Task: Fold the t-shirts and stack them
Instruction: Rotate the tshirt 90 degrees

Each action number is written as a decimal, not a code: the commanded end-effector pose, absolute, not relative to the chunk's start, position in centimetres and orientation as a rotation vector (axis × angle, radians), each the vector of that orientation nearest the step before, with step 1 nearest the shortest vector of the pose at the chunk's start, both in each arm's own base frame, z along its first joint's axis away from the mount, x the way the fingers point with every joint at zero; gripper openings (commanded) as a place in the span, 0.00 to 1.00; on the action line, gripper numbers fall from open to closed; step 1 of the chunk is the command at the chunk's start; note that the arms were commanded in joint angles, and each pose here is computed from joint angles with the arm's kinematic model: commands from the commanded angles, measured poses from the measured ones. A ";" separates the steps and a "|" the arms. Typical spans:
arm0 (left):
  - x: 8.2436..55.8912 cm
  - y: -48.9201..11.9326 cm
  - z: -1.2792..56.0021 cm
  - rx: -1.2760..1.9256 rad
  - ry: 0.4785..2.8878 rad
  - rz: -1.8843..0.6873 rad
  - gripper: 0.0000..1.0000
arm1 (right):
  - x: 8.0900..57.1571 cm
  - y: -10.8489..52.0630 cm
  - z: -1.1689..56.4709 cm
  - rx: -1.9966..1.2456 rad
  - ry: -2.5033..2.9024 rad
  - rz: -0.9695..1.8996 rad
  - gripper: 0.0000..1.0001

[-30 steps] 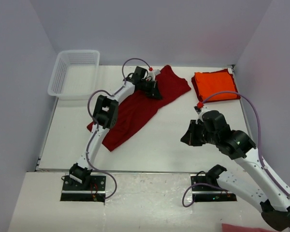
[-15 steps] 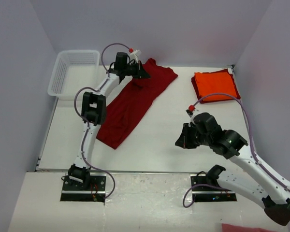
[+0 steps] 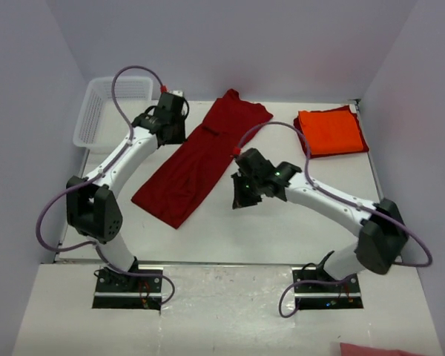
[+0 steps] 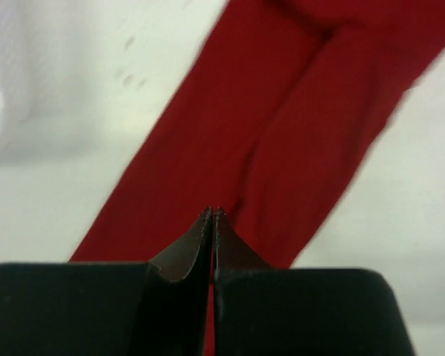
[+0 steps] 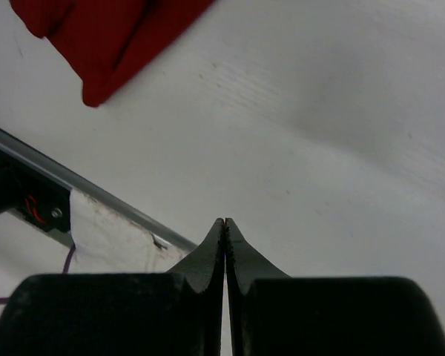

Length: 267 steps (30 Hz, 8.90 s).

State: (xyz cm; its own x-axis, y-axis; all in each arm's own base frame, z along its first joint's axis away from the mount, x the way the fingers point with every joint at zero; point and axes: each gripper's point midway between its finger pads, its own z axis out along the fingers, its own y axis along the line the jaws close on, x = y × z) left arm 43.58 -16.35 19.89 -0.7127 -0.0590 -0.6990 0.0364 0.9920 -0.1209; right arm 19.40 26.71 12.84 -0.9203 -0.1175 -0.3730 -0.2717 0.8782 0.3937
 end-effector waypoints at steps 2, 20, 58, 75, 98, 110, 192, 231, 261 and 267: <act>39.2 -6.8 14.9 -0.184 2.486 0.233 0.00 | 23.3 34.0 14.6 -0.455 2.596 0.726 0.00; 34.5 -1.5 5.8 -0.399 2.665 0.229 0.00 | 24.6 46.7 10.2 -0.735 2.643 0.981 0.00; 33.8 -3.8 13.6 -0.348 2.481 -0.116 0.00 | 15.7 30.6 -4.5 -0.265 3.004 0.344 0.00; 33.2 -10.7 12.7 -0.109 2.526 -0.332 0.00 | 9.3 20.3 -3.1 0.209 2.998 0.286 0.00; 40.5 -28.9 9.8 0.414 2.519 -0.726 0.00 | 11.9 16.8 2.8 0.258 2.799 0.169 0.00; 43.3 -34.5 8.3 0.585 2.483 -0.947 0.00 | 13.0 17.2 7.4 0.183 2.711 0.256 0.00; 51.2 -31.9 -2.0 0.421 2.489 -1.015 0.00 | 19.4 26.0 2.9 -0.209 2.768 -0.084 0.00; 51.7 -30.9 -3.0 0.391 2.511 -1.017 0.00 | 11.1 27.3 5.6 -0.274 2.796 -0.001 0.00; 45.9 -30.3 17.8 0.186 2.299 -0.706 0.84 | 15.9 16.7 7.5 0.227 2.652 0.176 0.52; 37.8 -28.4 17.0 0.076 2.314 -0.783 0.77 | 16.0 18.2 6.5 0.210 2.654 0.396 0.52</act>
